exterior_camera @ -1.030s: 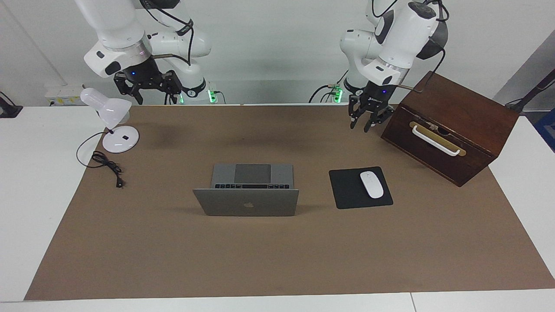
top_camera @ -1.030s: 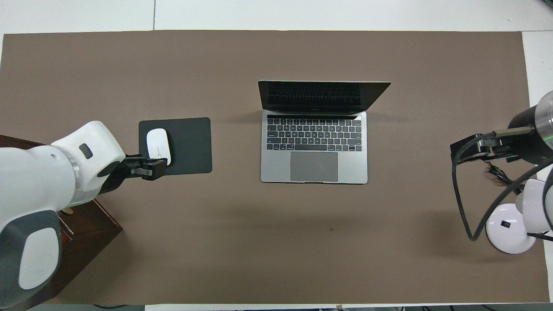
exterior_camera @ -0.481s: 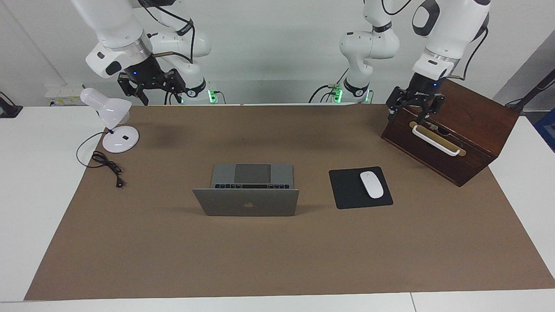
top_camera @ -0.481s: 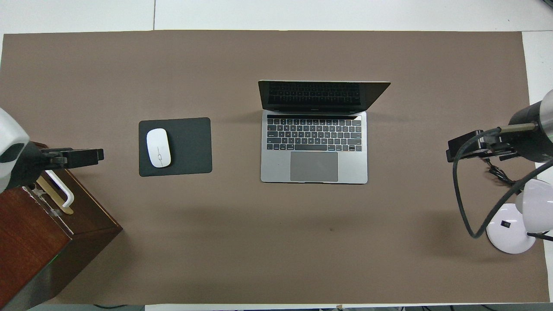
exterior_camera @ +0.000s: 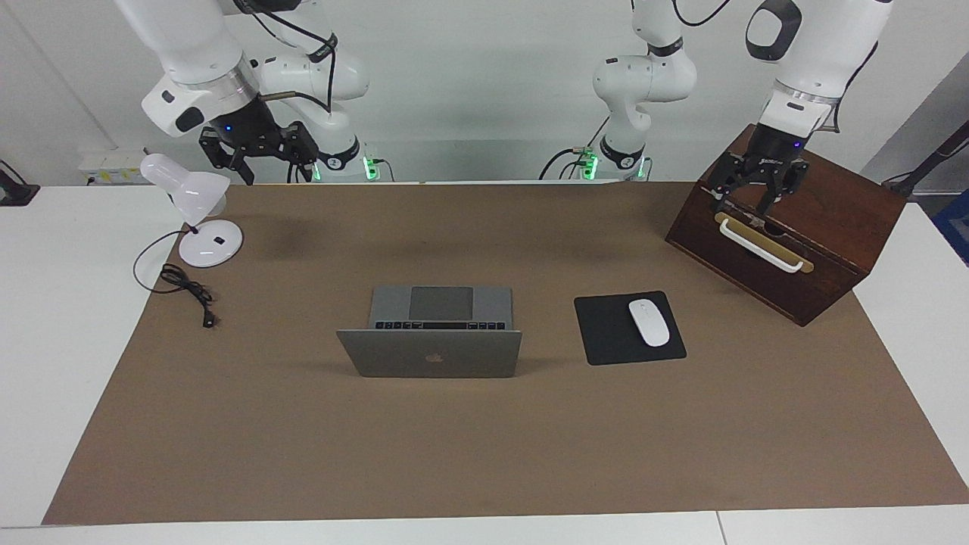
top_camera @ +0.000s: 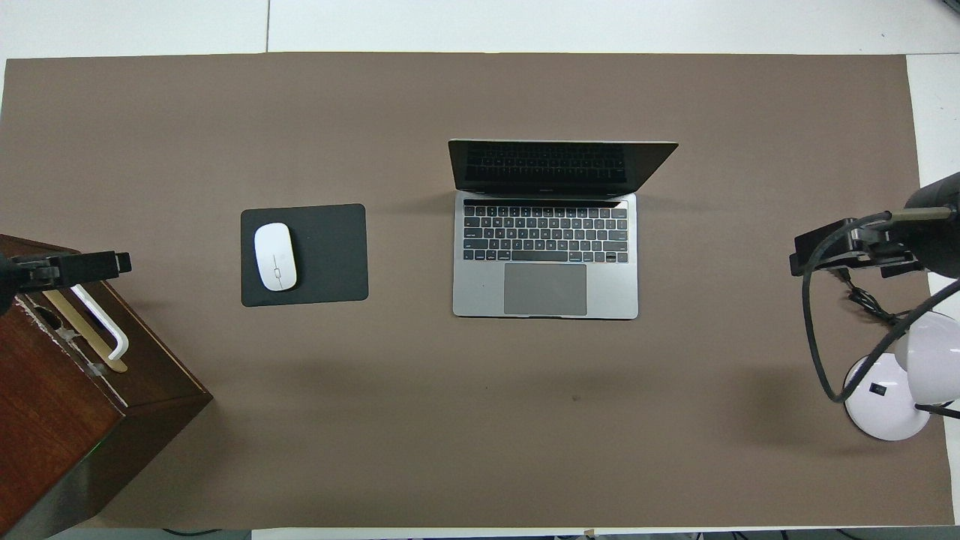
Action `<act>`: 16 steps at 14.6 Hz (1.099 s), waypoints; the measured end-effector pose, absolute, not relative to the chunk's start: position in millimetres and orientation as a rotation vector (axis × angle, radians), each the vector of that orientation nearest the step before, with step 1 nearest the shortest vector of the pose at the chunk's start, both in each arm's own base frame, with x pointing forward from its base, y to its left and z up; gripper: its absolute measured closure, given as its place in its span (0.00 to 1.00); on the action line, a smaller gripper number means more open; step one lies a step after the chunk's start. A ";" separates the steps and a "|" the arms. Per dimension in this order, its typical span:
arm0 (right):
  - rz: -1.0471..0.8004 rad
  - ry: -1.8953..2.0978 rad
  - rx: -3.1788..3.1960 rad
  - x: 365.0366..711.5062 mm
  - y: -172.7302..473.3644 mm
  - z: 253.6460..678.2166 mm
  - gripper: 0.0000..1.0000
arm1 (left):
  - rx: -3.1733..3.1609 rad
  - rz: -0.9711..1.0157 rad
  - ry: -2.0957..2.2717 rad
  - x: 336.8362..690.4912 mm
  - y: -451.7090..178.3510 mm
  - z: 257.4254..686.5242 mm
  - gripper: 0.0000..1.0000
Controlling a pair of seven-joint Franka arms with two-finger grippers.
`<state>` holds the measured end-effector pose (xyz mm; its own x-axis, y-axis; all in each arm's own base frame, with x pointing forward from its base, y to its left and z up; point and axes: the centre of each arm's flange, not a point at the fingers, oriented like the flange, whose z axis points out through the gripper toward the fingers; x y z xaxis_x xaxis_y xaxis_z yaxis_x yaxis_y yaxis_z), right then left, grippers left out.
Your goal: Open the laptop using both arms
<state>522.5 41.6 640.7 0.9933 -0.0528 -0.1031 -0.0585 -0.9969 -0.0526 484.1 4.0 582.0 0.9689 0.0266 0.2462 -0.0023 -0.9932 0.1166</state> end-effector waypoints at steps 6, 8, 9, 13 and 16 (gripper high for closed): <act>0.157 0.175 -3.073 524.7 16.4 640.1 0.00 | 3.087 0.233 -0.029 485.0 6.2 630.3 0.00; 0.157 0.243 -3.065 525.4 -7.5 639.3 0.00 | 3.094 0.181 -0.036 490.8 4.1 643.3 0.00; 0.157 0.262 -3.063 525.4 -14.1 639.0 0.00 | 3.097 0.151 -0.039 494.3 2.9 643.0 0.00; 0.157 0.266 -3.063 525.5 -15.3 638.8 0.00 | 3.105 0.033 -0.050 511.3 -2.5 620.5 0.00; 0.157 0.266 -3.063 525.5 -15.4 638.9 0.00 | 3.108 -0.027 -0.056 524.7 -5.9 603.1 0.00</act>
